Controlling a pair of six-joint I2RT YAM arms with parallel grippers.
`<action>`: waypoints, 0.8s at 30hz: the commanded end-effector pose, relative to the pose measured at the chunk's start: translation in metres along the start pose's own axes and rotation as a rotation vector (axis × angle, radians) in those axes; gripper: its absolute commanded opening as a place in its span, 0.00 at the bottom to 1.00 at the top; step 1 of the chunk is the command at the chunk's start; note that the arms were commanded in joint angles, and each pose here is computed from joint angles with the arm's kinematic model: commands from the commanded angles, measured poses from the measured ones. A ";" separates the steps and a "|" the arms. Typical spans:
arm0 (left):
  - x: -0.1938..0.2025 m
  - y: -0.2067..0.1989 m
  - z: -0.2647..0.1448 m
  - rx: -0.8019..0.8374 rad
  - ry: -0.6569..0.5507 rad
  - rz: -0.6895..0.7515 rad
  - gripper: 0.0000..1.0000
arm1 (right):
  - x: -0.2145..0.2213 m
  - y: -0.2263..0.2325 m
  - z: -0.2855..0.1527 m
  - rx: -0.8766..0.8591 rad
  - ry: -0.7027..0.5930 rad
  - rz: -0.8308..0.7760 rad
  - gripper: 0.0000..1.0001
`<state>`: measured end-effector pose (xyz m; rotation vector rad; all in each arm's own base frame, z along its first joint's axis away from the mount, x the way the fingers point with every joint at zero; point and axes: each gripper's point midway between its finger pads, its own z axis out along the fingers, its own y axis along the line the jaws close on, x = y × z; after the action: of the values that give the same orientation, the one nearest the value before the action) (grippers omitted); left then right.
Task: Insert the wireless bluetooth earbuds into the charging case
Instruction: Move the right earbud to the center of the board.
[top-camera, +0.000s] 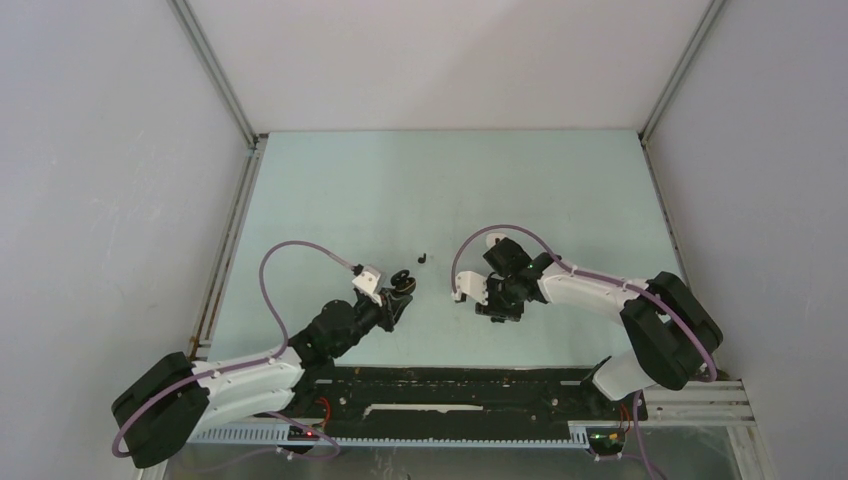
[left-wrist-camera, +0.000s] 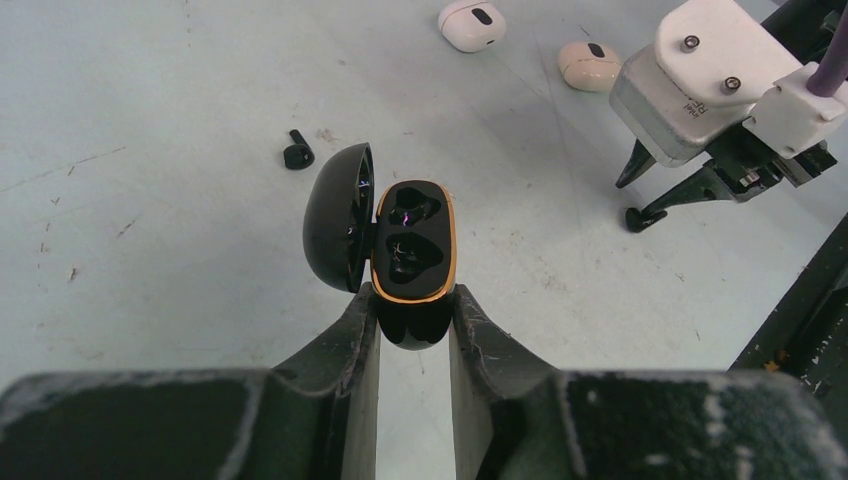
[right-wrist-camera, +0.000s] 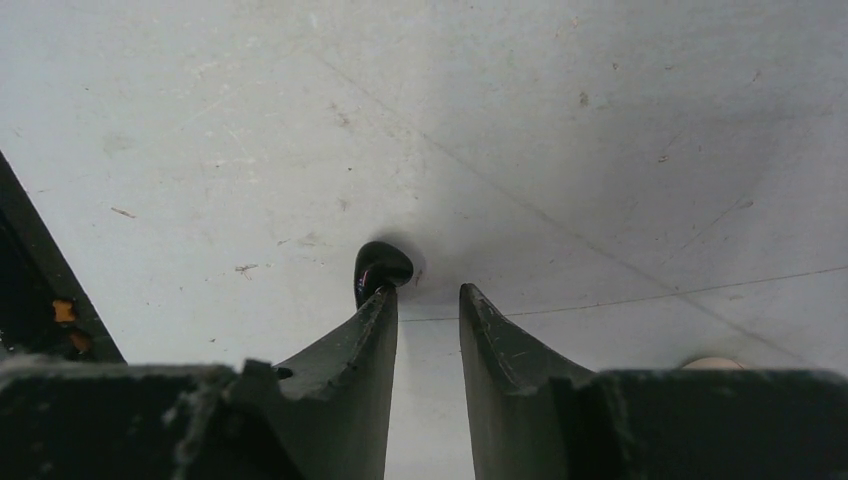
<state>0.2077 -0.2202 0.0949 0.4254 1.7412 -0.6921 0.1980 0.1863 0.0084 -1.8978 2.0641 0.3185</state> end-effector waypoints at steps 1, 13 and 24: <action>-0.021 -0.005 0.005 0.015 -0.063 0.000 0.04 | 0.002 0.018 0.002 -0.072 -0.009 0.018 0.34; -0.021 -0.005 0.004 0.016 -0.065 0.001 0.04 | -0.008 0.036 -0.004 -0.125 -0.020 -0.005 0.38; -0.021 -0.006 0.004 0.020 -0.065 0.001 0.04 | -0.018 0.031 0.006 -0.122 -0.037 -0.068 0.41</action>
<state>0.2076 -0.2203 0.0943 0.4268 1.7433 -0.6917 0.1687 0.1970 0.0089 -1.9800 2.0441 0.4386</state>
